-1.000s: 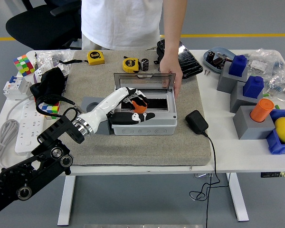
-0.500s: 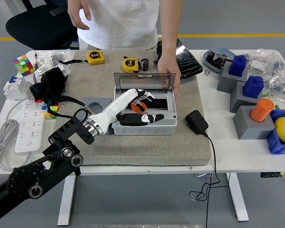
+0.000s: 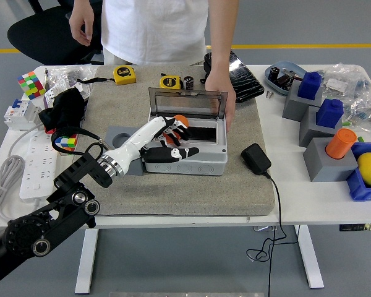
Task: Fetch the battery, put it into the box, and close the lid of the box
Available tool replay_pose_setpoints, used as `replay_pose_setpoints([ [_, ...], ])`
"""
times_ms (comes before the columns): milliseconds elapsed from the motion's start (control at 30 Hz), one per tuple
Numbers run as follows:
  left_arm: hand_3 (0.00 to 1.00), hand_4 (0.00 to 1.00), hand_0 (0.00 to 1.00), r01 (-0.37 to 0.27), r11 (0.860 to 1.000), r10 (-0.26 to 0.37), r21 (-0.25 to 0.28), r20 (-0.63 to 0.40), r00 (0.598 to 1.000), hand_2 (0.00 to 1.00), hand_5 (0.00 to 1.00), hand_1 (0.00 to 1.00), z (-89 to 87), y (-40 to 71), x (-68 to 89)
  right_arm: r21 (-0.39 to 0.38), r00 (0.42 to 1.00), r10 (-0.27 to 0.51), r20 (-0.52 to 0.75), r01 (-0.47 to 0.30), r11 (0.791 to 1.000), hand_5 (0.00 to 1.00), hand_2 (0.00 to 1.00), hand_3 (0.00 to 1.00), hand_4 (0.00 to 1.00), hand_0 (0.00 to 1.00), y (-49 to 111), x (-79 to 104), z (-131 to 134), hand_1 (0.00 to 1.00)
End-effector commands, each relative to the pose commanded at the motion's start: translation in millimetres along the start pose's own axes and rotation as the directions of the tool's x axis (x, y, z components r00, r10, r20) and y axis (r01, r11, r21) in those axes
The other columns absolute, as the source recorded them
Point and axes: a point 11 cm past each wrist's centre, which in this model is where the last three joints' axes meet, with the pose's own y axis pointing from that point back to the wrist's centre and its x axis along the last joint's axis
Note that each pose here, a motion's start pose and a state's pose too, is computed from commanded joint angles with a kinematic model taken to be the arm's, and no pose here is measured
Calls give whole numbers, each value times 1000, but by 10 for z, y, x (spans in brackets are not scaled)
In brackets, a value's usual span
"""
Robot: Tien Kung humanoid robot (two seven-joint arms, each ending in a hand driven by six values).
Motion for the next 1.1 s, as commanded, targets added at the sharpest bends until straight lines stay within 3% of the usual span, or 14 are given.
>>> replay_pose_setpoints([
  [267, 565, 911, 426, -44, 999, 44, 24, 6, 999, 586, 538, 605, -124, 93, 178, -4, 1000, 7, 7, -7, 1000, 473, 657, 566, 969, 576, 2, 30, 28, 625],
  [567, 565, 907, 418, -70, 996, 70, 60, 16, 997, 583, 537, 602, -253, 119, 271, -5, 1000, 1, 11, -1, 1000, 472, 657, 565, 969, 576, 2, 4, 45, 625],
  [767, 564, 905, 409, -119, 990, 117, 75, 24, 993, 582, 536, 601, -313, 143, 444, -6, 1000, 1, 11, -1, 1000, 472, 657, 565, 969, 576, 2, 6, 54, 624],
  [900, 564, 905, 409, -151, 986, 150, 77, 26, 988, 582, 536, 601, -318, 159, 559, -5, 1000, 0, 12, 0, 1000, 472, 657, 565, 969, 576, 2, -1, 52, 624],
  [1100, 563, 901, 402, -154, 986, 153, 65, 23, 988, 578, 535, 594, -274, 146, 569, -4, 1000, -1, 15, 1, 1000, 470, 657, 565, 969, 576, 1, -6, 48, 624],
])
